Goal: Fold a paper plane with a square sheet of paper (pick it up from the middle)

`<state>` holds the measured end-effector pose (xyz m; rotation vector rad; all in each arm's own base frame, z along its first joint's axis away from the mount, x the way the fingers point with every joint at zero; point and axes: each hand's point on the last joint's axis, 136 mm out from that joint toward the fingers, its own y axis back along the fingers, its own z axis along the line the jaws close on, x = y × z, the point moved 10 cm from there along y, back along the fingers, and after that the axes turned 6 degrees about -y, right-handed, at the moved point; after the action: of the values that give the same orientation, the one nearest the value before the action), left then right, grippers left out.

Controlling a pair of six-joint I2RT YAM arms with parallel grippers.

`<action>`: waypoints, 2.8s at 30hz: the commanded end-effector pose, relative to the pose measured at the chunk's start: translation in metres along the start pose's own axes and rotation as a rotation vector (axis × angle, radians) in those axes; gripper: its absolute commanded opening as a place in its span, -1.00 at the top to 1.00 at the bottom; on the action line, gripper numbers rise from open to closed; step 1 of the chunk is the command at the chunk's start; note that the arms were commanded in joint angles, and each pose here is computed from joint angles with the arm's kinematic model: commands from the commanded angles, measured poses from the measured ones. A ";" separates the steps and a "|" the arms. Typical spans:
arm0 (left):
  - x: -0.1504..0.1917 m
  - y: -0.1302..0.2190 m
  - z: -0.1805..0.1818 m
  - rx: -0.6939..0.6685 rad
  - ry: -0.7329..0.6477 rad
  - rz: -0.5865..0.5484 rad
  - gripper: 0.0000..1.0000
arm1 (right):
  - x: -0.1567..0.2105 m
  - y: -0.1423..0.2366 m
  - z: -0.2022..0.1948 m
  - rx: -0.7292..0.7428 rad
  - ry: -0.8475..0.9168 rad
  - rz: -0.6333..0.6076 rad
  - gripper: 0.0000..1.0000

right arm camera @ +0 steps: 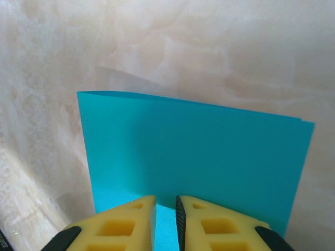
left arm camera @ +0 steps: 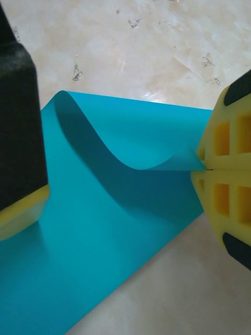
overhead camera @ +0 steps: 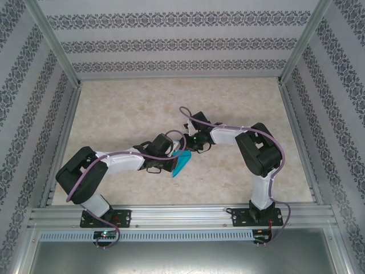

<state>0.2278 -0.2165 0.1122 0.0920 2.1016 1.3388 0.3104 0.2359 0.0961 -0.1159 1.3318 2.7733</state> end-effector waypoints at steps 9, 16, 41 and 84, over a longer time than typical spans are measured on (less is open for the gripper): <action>0.007 0.002 0.002 0.046 0.044 -0.005 0.96 | 0.012 -0.001 -0.007 0.053 -0.020 0.019 0.59; 0.004 0.000 0.003 0.019 0.033 -0.011 0.95 | 0.012 -0.002 -0.007 0.047 -0.025 0.021 0.59; 0.004 -0.003 0.006 -0.014 0.011 -0.009 0.93 | 0.014 -0.003 -0.009 0.045 -0.034 0.022 0.59; 0.004 -0.014 0.006 0.015 0.010 0.021 0.94 | 0.130 0.054 0.012 -0.221 -0.122 -0.234 1.00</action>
<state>0.2270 -0.2182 0.1016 0.0972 2.1322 1.3201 0.1713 0.2043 0.1259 -0.0937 1.0267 2.7040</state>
